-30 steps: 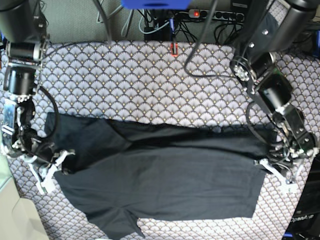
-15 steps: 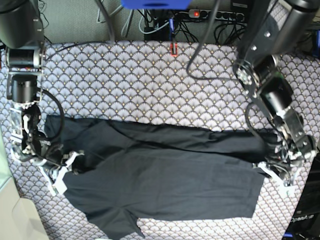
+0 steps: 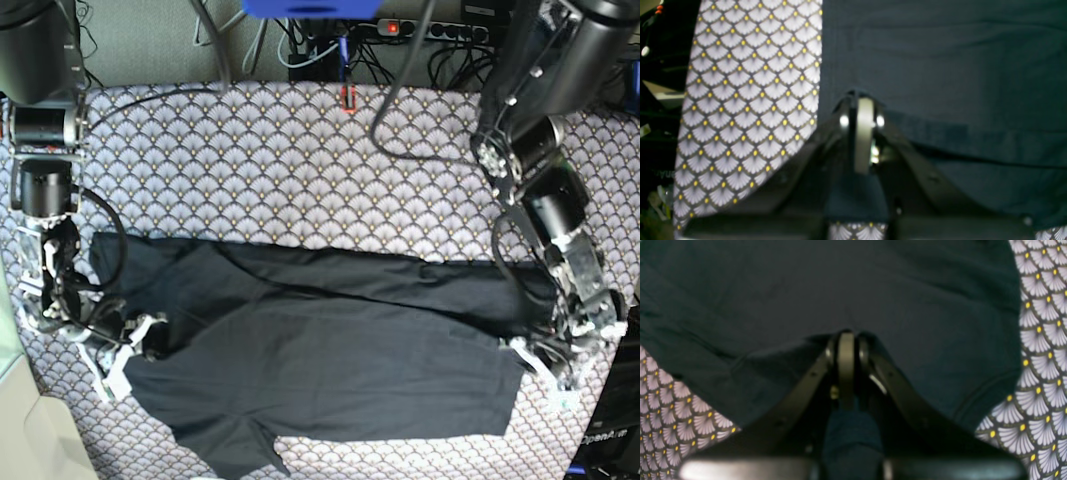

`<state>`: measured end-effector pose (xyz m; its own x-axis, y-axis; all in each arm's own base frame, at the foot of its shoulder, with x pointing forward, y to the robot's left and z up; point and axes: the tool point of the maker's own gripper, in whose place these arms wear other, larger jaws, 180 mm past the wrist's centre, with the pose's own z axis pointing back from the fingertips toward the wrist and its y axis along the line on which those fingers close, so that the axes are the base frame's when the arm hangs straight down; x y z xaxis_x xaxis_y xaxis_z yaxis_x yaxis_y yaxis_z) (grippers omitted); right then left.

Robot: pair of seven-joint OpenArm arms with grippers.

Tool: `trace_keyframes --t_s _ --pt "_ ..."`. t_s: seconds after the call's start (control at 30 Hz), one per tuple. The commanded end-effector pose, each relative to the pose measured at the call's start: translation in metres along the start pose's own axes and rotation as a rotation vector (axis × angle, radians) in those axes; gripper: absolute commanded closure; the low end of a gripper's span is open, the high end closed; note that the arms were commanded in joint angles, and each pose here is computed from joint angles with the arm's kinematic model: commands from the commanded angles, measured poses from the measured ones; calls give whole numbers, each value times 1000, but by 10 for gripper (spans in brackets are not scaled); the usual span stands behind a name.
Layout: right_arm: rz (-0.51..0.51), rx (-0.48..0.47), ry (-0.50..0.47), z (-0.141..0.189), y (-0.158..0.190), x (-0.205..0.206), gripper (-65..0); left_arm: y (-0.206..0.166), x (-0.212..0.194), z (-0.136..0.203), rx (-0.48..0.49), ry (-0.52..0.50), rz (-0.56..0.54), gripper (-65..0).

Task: Fold the T-shirt properly
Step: 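Lift the shirt edge with both grippers and pull it across the body, then lower the folded edge onto the shirt with both grippers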

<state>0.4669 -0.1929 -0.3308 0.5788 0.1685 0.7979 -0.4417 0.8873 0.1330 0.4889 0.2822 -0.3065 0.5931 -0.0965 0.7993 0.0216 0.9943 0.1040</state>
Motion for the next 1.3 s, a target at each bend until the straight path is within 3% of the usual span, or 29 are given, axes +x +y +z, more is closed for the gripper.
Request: trace_keyframes --t_s 0.0,0.27,0.53,0.77,1.0,1.27 --pt "30 -11 -87 9 -7 39 0 12 43 9 24 -106 3 0" --pt "108 -38 -29 -8 4 35 0 14 32 8 26 -88 6 0" --pt "105 -30 -65 -11 8 38 0 11 -5 5 22 -29 9 0" --pt "17 -27 -67 -21 -7 33 0 36 -16 11 62 -27 55 0" --pt "21 -28 -75 -20 -7 38 0 37 -9 11 65 -63 51 0" --pt "67 -39 -63 -25 -4 48 0 40 -22 6 52 -30 64 0"
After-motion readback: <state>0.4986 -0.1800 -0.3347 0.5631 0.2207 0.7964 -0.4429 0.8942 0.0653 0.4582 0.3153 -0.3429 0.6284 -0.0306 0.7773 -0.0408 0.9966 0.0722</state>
